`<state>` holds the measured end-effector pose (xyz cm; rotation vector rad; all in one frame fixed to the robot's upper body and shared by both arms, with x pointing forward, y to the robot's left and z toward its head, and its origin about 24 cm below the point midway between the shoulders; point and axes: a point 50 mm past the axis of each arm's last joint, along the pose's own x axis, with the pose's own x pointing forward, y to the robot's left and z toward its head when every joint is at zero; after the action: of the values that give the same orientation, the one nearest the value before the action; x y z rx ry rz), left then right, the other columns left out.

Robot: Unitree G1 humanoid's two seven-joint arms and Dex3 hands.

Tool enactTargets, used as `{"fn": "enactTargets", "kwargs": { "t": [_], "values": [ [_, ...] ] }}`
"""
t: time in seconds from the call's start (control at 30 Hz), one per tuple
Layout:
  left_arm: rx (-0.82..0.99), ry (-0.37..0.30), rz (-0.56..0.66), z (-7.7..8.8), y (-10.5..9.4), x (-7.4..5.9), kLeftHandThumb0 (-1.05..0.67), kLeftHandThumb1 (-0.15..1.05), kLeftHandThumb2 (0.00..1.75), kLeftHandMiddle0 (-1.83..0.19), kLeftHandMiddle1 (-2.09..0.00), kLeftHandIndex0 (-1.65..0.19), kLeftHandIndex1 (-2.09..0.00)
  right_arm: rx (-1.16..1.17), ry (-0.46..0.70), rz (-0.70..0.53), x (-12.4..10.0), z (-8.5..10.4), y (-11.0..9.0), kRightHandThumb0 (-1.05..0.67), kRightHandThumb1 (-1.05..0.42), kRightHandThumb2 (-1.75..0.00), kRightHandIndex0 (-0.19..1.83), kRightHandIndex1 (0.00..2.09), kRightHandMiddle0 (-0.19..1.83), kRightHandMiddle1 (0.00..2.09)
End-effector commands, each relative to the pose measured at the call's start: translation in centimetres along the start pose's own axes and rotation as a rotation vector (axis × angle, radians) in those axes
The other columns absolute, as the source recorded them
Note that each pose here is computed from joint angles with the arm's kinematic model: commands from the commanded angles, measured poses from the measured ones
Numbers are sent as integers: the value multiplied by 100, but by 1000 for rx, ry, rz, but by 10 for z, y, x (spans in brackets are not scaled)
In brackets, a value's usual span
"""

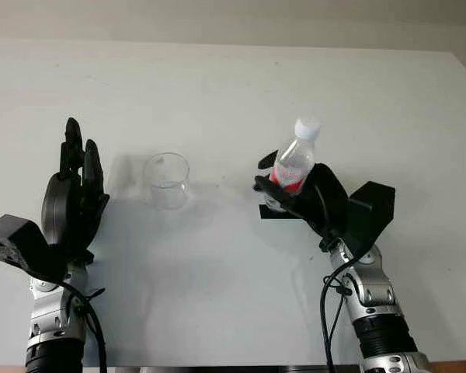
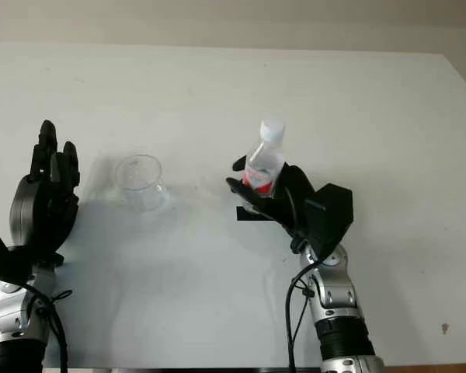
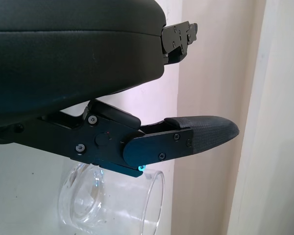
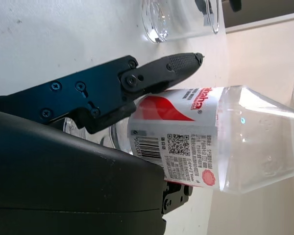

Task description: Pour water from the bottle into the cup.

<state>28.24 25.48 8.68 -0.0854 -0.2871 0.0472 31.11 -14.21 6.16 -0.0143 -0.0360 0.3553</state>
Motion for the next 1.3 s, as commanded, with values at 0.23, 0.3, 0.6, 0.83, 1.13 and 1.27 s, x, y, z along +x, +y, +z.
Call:
{"fn": "enactTargets", "kwargs": {
  "t": [0.23, 0.3, 0.6, 0.83, 1.13, 1.27],
  "values": [
    [4, 10, -1, -1, 5, -3, -72, 105, 56, 19, 0, 19, 0, -8, 122, -10, -22, -36, 3, -74, -104, -5, 5, 4, 3, 24],
    [9, 10, -2, -1, 5, -3, -73, 105, 56, 19, 0, 19, 0, -11, 122, -9, -24, -37, 3, -74, -104, -5, 1, 3, 1, 19],
    [10, 11, -10, 0, 7, -1, -73, 105, 55, 19, 0, 19, 0, -120, 71, 43, -27, -39, -4, -88, -99, -5, -18, 0, -18, 2],
    [12, 12, -10, 0, 8, -1, -74, 105, 54, 19, 0, 19, 0, -244, 9, -54, -29, -37, -21, -104, -104, -7, -19, 0, -19, 0],
    [6, 13, -7, -1, 7, 0, -72, 105, 54, 19, 0, 19, 0, -231, -68, -115, -35, -32, -31, -102, -105, -6, -19, 0, -19, 0],
    [7, 11, -7, -1, 7, 0, -72, 105, 54, 19, 0, 19, 0, -196, -99, -103, -36, -26, -32, -100, -104, -6, -19, 0, -19, 0]
  ]
}}
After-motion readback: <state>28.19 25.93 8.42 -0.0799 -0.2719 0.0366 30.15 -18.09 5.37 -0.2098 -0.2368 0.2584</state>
